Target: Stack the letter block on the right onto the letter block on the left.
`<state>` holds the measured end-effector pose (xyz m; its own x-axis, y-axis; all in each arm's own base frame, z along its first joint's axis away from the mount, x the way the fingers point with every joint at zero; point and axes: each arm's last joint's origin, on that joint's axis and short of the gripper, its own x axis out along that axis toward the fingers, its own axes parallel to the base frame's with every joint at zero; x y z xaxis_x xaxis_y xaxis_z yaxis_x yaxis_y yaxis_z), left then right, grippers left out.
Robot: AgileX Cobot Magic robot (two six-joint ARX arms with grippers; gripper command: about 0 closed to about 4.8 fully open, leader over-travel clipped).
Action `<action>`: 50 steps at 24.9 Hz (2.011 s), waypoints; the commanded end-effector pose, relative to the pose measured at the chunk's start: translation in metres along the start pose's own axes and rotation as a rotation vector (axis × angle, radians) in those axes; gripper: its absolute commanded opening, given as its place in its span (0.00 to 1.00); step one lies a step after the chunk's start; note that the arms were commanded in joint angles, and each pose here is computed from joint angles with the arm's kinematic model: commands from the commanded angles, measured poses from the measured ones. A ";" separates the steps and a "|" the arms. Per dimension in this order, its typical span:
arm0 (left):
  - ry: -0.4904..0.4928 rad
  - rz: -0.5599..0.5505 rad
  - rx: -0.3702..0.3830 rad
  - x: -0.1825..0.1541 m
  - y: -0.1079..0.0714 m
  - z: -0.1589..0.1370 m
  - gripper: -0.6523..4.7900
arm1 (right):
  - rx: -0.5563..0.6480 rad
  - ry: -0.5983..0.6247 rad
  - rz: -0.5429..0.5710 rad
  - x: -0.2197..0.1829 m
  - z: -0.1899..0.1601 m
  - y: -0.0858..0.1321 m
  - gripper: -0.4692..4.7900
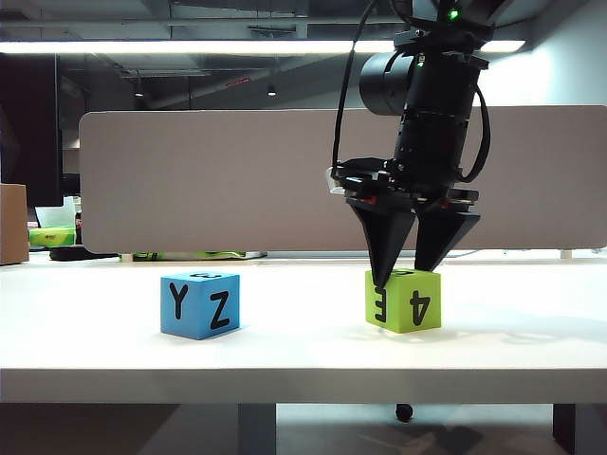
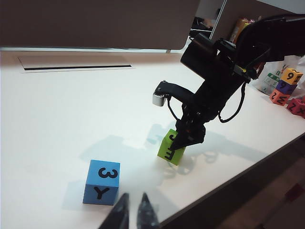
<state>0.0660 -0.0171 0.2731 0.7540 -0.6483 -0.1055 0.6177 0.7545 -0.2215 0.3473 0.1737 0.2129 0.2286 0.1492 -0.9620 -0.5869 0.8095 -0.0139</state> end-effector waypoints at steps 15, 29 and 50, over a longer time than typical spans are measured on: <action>-0.047 0.090 0.034 -0.001 0.001 0.006 0.17 | -0.244 -0.296 0.139 -0.088 0.076 0.110 0.62; -0.081 0.108 0.058 -0.007 -0.005 0.017 0.17 | -0.297 -0.161 0.137 -0.043 0.090 0.129 0.62; -0.084 0.133 0.076 -0.007 -0.004 0.017 0.17 | -0.321 -0.157 0.126 -0.038 0.091 0.130 0.85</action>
<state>0.0624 -0.0144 0.2889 0.8347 -0.5476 -0.0577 0.5334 0.8301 -0.1623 0.3329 0.3248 0.2667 0.2062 0.3411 -0.9171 -0.8284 0.5597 0.0219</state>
